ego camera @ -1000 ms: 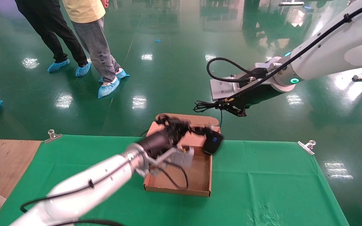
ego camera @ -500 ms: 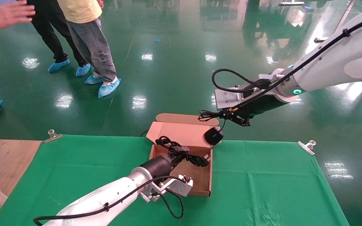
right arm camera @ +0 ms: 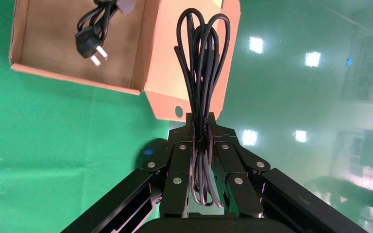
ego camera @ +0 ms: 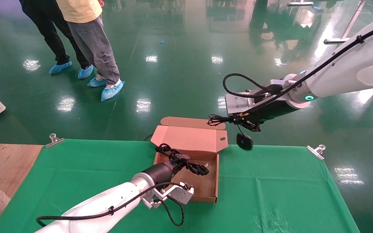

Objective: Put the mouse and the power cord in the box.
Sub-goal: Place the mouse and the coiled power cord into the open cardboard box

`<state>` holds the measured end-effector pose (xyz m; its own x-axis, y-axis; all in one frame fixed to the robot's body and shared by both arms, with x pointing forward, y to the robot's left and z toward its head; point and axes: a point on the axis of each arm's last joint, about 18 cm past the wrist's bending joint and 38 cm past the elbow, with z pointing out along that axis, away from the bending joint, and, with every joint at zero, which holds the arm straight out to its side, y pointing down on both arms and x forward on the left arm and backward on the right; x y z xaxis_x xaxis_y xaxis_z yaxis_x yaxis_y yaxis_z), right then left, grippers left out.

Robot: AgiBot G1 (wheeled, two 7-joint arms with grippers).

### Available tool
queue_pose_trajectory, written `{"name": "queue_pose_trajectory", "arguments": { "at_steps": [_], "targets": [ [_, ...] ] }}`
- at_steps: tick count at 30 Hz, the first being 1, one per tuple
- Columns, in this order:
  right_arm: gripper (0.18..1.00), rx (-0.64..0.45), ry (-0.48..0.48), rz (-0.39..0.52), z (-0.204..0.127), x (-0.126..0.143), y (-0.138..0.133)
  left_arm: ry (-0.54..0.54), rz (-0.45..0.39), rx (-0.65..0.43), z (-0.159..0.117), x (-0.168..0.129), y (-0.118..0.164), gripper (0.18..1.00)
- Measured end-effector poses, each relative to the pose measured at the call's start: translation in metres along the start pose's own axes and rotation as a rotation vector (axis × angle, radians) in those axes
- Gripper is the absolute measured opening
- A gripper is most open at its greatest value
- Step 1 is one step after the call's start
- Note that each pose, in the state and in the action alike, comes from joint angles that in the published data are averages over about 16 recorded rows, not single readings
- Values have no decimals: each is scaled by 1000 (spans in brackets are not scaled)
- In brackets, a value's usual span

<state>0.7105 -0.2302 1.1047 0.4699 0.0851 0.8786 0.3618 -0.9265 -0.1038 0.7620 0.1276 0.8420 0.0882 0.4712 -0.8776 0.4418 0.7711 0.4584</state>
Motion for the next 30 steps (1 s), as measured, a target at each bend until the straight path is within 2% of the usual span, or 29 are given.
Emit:
{"name": "queue_pose_trajectory", "arguments": {
  "at_steps": [8,17,23,30],
  "targets": [
    [221,12,1,-5,3,-1,-3,38,-22,33,0,2,2,394],
    [221,30,4,-15,8,-2,-11,125,-176,159,-13,-1,17,523],
    [220,44,16,-27,13,0,-19,140,-294,218,-30,-7,42,647],
    [220,70,53,-54,23,4,-36,119,-372,206,-50,-10,84,794]
  ]
}}
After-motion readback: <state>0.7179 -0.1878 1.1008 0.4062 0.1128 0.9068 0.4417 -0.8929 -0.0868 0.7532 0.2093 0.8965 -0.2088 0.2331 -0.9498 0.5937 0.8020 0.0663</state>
